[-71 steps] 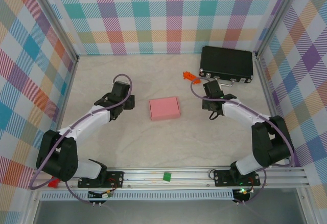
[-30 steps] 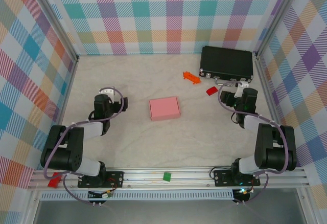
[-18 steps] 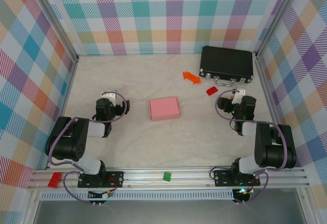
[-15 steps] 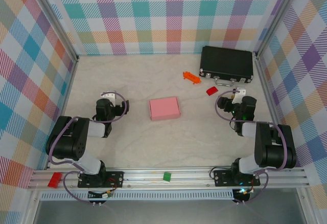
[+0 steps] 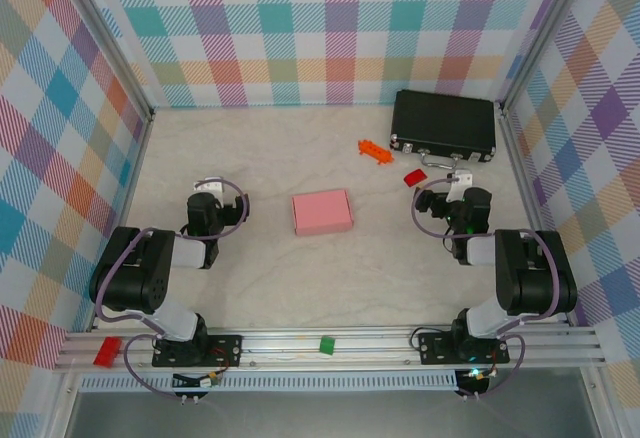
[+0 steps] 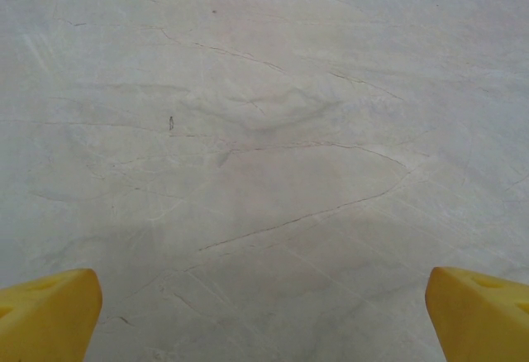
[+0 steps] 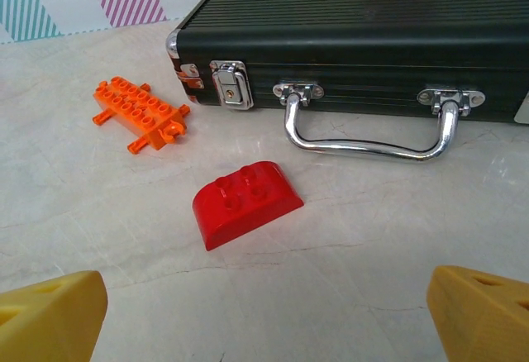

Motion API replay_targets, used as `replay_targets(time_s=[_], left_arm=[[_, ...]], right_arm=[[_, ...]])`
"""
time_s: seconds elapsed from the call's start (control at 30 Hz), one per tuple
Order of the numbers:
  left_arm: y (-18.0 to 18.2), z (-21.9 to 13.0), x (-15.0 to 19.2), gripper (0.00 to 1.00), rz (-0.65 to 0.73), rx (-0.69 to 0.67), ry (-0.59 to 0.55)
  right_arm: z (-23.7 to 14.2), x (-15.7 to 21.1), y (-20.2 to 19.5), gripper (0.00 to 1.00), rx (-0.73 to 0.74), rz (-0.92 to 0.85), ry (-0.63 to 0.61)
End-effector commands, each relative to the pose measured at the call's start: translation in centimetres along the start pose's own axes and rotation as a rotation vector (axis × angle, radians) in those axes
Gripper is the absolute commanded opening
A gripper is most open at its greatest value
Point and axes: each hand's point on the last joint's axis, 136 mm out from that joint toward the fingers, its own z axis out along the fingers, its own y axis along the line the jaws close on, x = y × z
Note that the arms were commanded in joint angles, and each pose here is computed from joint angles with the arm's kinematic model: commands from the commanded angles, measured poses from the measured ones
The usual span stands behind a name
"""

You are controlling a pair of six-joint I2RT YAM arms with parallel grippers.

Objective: Fold the paper box

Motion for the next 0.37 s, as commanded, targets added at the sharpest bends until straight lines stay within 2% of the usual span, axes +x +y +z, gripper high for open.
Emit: replay_targets(time_s=[0.0, 0.33], left_arm=[[0.56, 0.20, -1.64, 1.00, -0.021, -0.020, -0.058], [0.48, 0.16, -1.67, 1.00, -0.022, -0.015, -0.060]], right_arm=[[0.24, -0.40, -0.19, 0.99, 0.015, -0.020, -0.005], [0.28, -0.45, -0.16, 0.99, 0.013, -0.022, -0.006]])
